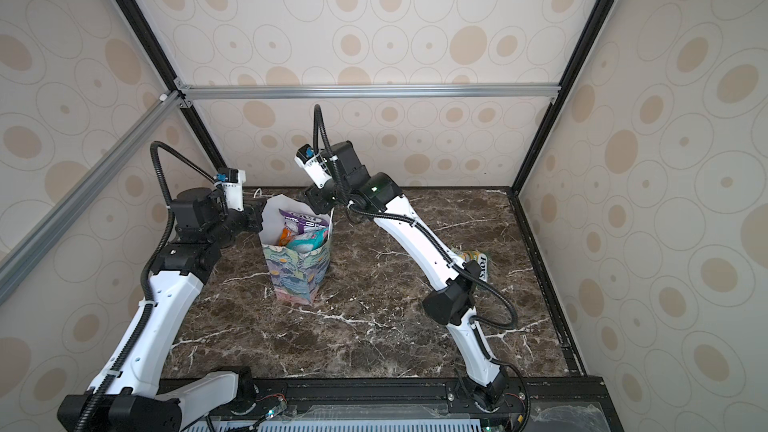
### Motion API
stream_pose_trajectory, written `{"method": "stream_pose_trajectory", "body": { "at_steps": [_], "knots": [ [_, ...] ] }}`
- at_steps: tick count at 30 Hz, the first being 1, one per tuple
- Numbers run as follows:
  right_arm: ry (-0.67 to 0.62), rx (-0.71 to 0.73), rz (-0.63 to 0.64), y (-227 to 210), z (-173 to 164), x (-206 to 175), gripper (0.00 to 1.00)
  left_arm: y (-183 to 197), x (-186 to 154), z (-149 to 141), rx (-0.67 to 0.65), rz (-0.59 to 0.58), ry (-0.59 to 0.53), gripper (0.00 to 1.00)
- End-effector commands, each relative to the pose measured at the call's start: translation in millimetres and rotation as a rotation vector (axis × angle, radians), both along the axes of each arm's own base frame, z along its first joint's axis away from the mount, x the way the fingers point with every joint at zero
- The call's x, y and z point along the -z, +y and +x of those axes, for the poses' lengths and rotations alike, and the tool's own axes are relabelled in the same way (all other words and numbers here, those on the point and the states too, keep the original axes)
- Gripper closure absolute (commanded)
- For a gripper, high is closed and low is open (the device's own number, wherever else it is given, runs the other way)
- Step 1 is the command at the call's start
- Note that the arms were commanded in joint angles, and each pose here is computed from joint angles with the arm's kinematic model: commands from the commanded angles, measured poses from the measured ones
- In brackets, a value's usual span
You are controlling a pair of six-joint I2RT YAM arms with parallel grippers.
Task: Place the snacks into the paper bag
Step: Place the snack in the paper bag, then pick up the snack from the middle-right of the table.
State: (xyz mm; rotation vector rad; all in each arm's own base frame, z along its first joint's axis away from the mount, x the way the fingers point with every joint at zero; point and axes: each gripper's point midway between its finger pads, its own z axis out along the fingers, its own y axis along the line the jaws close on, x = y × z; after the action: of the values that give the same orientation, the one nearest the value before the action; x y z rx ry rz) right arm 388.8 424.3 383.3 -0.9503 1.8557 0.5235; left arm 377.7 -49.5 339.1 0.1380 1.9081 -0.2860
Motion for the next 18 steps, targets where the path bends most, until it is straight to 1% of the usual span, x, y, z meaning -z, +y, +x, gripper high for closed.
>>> {"method": "stream_pose_trajectory", "body": {
  "at_steps": [1, 3, 5, 9, 11, 13, 14, 15, 17, 18],
  "knots": [
    [-0.092, 0.132, -0.024, -57.9, -4.4, -44.5, 0.33, -3.1, -1.9, 1.0, 0.023, 0.011, -0.004, 1.00],
    [-0.035, 0.205, -0.017, -92.4, 0.8, -39.0, 0.33, -4.1, -1.7, 1.1, 0.027, 0.008, -0.001, 1.00],
    [0.034, 0.293, 0.007, -136.0, 6.1, -24.2, 0.33, -4.2, -2.7, 0.7, 0.028, 0.005, -0.004, 1.00],
    [0.110, 0.480, 0.106, -217.6, 4.0, -0.6, 0.33, -4.1, -5.2, -0.9, 0.028, 0.005, -0.013, 1.00],
    [0.149, 0.602, 0.096, -259.8, -2.2, 27.1, 0.33, -4.4, -5.7, -1.0, 0.029, 0.003, -0.015, 1.00],
    [0.173, 0.734, 0.042, -297.8, -10.4, 56.4, 0.33, -4.3, -4.3, -0.3, 0.029, 0.004, -0.011, 1.00],
    [0.205, 0.798, 0.025, -317.0, -15.7, 75.9, 0.33, -4.4, -3.9, -0.1, 0.029, 0.004, -0.009, 1.00],
    [0.242, 0.849, 0.030, -333.6, -19.8, 92.4, 0.35, -4.4, -3.4, 0.2, 0.029, 0.004, -0.007, 1.00],
    [0.331, 0.945, 0.080, -367.9, -30.1, 130.7, 0.40, -5.1, -2.5, 0.8, 0.032, 0.003, -0.005, 1.00],
    [0.354, 0.977, 0.107, -379.7, -33.9, 142.8, 0.41, -5.2, -3.1, 0.7, 0.034, 0.002, -0.005, 1.00]
  ]
}}
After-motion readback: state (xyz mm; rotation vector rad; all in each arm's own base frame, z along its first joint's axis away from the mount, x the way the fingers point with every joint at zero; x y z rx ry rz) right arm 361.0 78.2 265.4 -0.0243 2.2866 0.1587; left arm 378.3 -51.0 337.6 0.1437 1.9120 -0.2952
